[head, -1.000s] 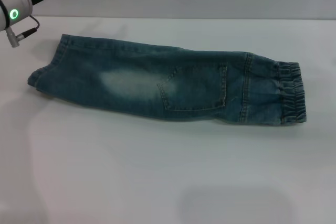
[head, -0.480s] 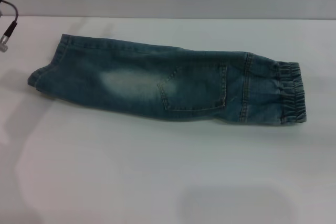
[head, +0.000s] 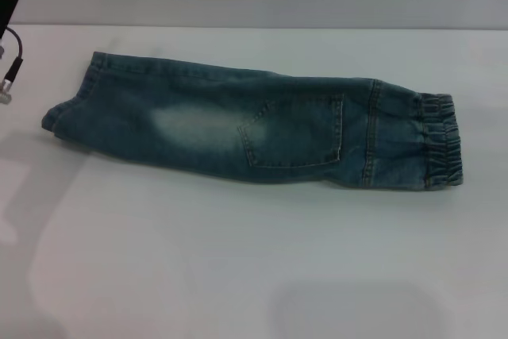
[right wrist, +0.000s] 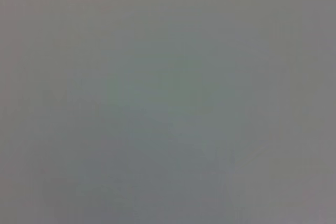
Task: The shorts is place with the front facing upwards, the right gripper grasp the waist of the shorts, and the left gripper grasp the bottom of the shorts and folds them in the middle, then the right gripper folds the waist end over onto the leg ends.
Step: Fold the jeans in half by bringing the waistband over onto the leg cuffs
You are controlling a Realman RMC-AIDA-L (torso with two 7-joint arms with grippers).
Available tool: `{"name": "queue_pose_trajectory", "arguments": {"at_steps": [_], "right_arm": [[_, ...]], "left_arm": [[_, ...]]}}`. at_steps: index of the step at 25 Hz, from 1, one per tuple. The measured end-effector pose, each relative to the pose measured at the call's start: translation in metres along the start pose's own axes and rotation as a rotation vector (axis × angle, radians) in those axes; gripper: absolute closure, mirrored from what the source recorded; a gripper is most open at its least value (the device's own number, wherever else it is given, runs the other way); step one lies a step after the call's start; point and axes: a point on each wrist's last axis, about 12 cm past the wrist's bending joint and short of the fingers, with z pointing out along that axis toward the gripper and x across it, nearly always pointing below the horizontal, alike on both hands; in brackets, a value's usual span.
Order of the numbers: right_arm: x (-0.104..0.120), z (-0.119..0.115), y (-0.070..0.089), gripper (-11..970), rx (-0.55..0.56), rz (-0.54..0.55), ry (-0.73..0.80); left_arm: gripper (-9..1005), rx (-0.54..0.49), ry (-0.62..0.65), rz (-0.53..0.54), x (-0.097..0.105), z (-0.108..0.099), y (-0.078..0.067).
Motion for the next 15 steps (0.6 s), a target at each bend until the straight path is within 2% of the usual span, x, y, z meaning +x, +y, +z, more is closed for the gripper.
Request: {"name": "queue_pose_trajectory", "arguments": {"at_steps": [5,8,11,15], "right_arm": [[-0.022,0.022,0.02,508,-0.031,-0.015,0.284],[-0.028,0.037,0.035,506,-0.073,-0.018,0.417],[-0.028,0.051,0.05,507,-0.147,-0.022,0.521],[-0.015,0.065,0.061,507,-0.173,-0.022,0.651]], "left_arm": [[152,-0.006,0.019,0.01,0.005,-0.004,-0.001],[153,0.001,0.024,0.03,0.006,-0.005,-0.002],[152,0.009,0.026,0.034,0.006,-0.005,-0.003],[152,0.016,0.016,0.064,0.005,-0.006,-0.004]]}}
